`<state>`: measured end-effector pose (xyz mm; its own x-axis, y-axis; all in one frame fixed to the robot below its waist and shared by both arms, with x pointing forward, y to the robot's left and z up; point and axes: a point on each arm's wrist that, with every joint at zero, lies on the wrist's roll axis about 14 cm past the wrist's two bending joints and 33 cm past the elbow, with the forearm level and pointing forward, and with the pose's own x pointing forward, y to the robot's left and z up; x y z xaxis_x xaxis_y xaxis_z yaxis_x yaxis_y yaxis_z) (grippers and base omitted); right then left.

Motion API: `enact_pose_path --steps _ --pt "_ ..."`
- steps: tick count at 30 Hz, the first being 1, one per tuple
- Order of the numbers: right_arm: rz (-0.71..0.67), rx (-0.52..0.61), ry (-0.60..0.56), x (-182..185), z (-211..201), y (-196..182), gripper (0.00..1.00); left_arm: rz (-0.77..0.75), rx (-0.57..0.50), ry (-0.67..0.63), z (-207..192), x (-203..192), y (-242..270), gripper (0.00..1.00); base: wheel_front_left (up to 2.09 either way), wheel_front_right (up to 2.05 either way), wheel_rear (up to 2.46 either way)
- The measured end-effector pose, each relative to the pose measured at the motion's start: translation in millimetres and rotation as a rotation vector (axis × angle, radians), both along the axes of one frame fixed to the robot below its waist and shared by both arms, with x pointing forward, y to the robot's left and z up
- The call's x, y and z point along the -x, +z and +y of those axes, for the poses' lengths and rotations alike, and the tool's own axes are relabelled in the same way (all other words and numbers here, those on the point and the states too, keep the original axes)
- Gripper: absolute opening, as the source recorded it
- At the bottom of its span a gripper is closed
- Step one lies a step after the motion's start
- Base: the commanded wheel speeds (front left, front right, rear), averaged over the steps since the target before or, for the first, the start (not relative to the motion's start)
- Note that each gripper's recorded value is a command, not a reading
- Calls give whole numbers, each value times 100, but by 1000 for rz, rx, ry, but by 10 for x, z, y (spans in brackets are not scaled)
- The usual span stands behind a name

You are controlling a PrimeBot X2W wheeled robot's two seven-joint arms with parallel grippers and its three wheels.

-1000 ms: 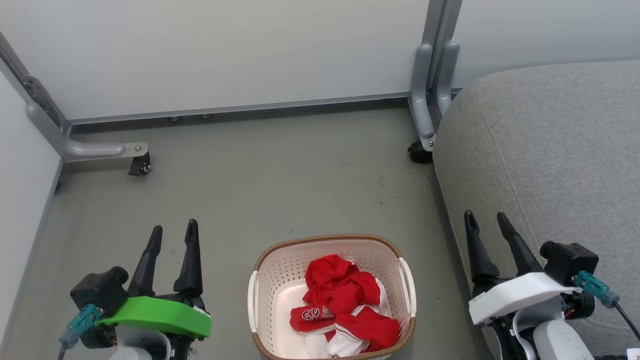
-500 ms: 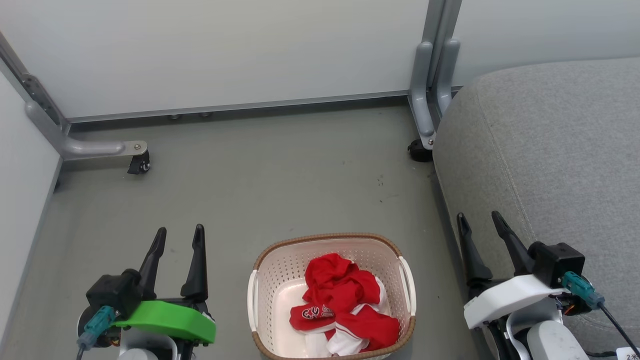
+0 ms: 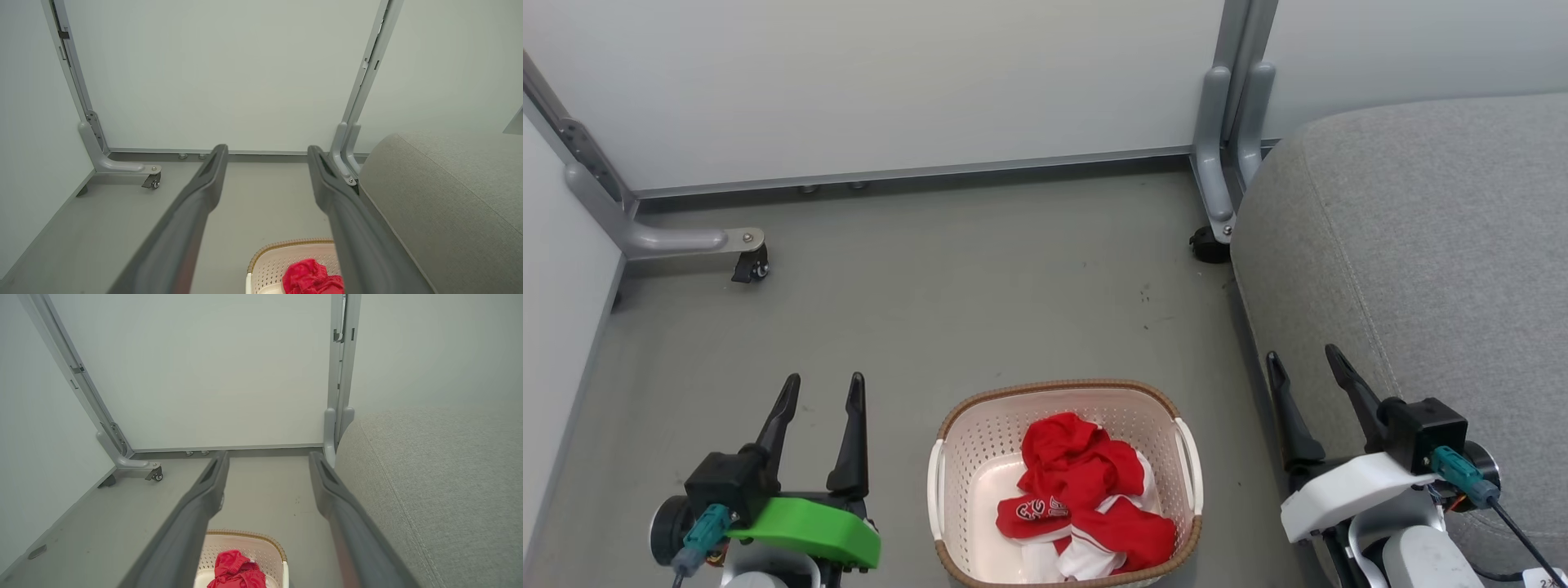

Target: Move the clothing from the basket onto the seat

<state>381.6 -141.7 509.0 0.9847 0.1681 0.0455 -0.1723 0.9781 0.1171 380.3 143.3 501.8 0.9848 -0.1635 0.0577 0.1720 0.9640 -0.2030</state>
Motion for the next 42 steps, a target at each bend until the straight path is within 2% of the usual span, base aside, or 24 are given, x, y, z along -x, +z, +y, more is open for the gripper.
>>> enact_pose_path --steps 15,32,42 --pt "-4 68 11 5 21 -16 100 -13 -72 -10 -24 15 -37 100 0 0 0" --pt "12 53 1 -14 -12 -54 100 9 -59 10 13 7 -105 100 0 0 0" --pt "-2 53 -4 -242 -29 -28 100 45 -93 -29 -106 -219 -257 100 0 0 0"
